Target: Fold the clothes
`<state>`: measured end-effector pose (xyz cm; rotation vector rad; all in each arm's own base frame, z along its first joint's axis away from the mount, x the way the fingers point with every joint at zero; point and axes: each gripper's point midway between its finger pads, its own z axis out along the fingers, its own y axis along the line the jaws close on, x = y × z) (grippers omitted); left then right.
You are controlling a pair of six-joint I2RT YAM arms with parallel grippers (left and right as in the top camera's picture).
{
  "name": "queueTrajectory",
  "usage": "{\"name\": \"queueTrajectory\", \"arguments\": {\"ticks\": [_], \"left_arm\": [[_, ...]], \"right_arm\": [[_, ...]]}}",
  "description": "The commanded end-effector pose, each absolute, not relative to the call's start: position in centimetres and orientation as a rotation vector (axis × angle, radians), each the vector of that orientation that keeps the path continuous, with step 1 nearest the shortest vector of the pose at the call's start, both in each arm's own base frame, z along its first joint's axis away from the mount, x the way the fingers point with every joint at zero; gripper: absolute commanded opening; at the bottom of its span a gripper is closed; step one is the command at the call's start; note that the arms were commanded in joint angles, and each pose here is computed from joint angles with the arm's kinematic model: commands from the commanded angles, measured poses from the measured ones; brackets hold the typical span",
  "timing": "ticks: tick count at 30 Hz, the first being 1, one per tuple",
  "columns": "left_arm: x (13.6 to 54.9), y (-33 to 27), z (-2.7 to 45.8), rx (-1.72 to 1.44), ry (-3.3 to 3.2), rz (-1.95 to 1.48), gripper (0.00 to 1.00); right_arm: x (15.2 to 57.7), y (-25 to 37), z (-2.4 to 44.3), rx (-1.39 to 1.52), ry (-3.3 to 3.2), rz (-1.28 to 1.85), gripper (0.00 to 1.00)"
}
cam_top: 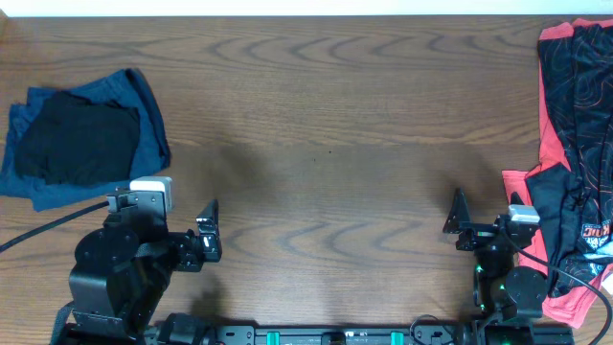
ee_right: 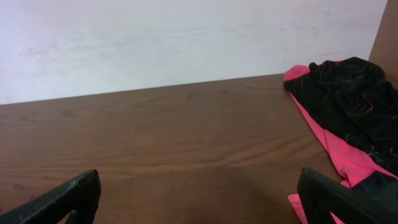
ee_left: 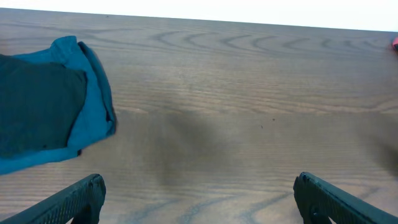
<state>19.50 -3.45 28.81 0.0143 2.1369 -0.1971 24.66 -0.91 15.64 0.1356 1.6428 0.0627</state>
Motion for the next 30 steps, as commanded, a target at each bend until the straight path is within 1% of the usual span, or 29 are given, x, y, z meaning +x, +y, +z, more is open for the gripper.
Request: {"name": "queueTrajectory", "arguments": {"ticks": [1, 5, 7, 11, 15, 22, 25, 30], "left_arm": [[19.5, -3.3, 28.7, 0.026, 2.138, -0.178, 0.98], [19.3, -3.1, 28.9, 0.026, 2.128, -0.167, 0.98], [18.4, -1.9, 28.3, 0.021, 2.145, -0.096, 0.98], [16.8, -0.9, 26.0, -0.027, 2.194, -0.064, 0.98], [16.6, -0.6, 22.5, -0.041, 2.185, -0.048, 0.98], [20.0, -0.8, 16.3, -0.049, 2.019, -0.061, 0.98], [21.8, -1.0, 15.3, -0.052, 1.896, -0.074, 0.98], [24.2, -1.2, 15.5, -0.057, 1.688, -0.094, 0.98]], "right_arm": [[24.6, -0.9, 15.6, 0.124, 1.643, 0.060, 0.99], [24.6, -0.9, 15.6, 0.124, 1.643, 0.060, 0.99], [24.6, -0.9, 15.6, 0.125, 1.643, 0.060, 0.99], [24.6, -0.9, 15.6, 0.124, 1.643, 0.060, 0.99], [24.6, -0.9, 15.6, 0.124, 1.643, 0.060, 0.99], [24.6, -0.9, 15.6, 0.125, 1.643, 0.060, 0.99], [24.6, -0.9, 15.6, 0.125, 1.643, 0.060, 0.99], [24.6, -0.9, 15.6, 0.124, 1.643, 0.060, 0.99]]}}
